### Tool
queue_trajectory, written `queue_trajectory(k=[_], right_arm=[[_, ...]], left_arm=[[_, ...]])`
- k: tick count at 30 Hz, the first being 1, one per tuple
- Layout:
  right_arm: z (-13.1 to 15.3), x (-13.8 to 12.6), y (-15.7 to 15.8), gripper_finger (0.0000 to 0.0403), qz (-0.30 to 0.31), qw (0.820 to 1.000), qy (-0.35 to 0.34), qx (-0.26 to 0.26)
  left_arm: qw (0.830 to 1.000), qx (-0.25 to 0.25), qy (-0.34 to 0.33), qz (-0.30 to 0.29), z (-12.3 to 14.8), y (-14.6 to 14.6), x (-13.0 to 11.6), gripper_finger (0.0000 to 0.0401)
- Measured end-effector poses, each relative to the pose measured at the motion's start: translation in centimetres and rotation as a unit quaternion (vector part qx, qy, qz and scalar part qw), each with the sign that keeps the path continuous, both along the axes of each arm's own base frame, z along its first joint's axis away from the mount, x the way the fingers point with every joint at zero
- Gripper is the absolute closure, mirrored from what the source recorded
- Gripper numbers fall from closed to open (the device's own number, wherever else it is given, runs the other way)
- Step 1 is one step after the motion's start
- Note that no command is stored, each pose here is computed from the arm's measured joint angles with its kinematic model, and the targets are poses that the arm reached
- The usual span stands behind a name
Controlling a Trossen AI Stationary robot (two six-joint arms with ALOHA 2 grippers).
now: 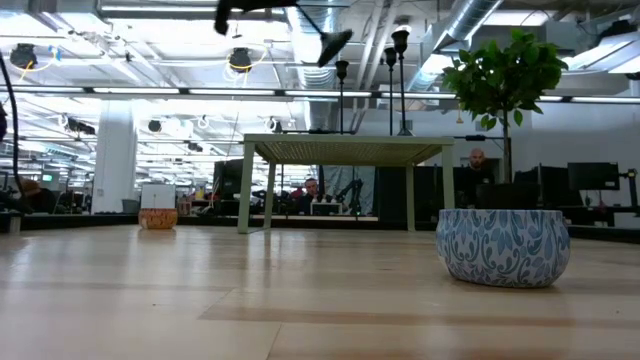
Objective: Pick & Place candle stick holders
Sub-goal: Put the black candle holder on the shelf
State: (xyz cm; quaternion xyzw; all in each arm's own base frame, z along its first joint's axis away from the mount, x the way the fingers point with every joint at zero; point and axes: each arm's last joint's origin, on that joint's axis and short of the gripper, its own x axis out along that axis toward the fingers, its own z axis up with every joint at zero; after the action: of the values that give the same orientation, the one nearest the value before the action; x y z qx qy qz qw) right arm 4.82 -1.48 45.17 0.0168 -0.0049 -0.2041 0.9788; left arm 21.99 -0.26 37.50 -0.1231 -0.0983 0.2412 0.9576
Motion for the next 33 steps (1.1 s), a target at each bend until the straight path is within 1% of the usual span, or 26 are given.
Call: queue_trajectory(k=[3,6,9,12,15,17,18,21,23,27,33], right_arm=[[-0.7,-0.2,0.0,0.0333,0.000,1.000,0.001,-0.002],[-1.4,-0.2,0.0,0.0341,0.000,1.000,0.004,0.000],[-1.7,-0.3,0.0,0.0345,0.000,1.000,0.002,0.006],[-1.7,-0.5,0.1,0.0347,0.000,1.000,-0.004,0.008],[-1.6,-0.9,0.1,0.0347,0.001,1.000,-0.015,0.010],[-1.6,-1.1,0.2,0.0347,0.001,1.000,-0.020,0.010],[-1.6,-1.2,0.2,0.0347,0.001,1.000,-0.022,0.010],[-1.6,-1.4,0.2,0.0347,0.001,1.000,-0.024,0.010],[-1.6,-1.4,0.2,0.0347,0.001,1.000,-0.024,0.010],[-1.6,-1.4,0.2,0.0347,0.001,1.000,-0.024,0.010],[-1.6,-1.4,0.2,0.0347,0.002,0.999,-0.027,0.017]], left_arm=[[0.999,0.010,0.026,0.029,0.6,1.4,1.8,0.0387],[0.997,0.012,0.062,0.045,0.4,3.2,4.1,0.0387],[0.994,0.006,0.100,0.046,-0.3,5.1,6.4,0.0387],[0.989,-0.002,0.142,0.045,-0.1,6.5,8.2,0.0387],[0.980,-0.011,0.193,0.053,0.9,7.2,8.7,0.0387],[0.976,-0.014,0.209,0.056,1.7,7.5,9.0,0.0387],[0.975,-0.015,0.216,0.057,2.0,7.7,9.0,0.0387],[0.976,-0.016,0.209,0.053,2.7,8.0,9.2,0.0387],[0.977,-0.024,0.209,0.046,2.6,8.3,9.3,0.0387],[0.971,-0.049,0.230,0.034,1.4,8.8,9.9,0.0387],[0.969,-0.050,0.241,0.030,0.6,8.8,10.6,0.0387]])
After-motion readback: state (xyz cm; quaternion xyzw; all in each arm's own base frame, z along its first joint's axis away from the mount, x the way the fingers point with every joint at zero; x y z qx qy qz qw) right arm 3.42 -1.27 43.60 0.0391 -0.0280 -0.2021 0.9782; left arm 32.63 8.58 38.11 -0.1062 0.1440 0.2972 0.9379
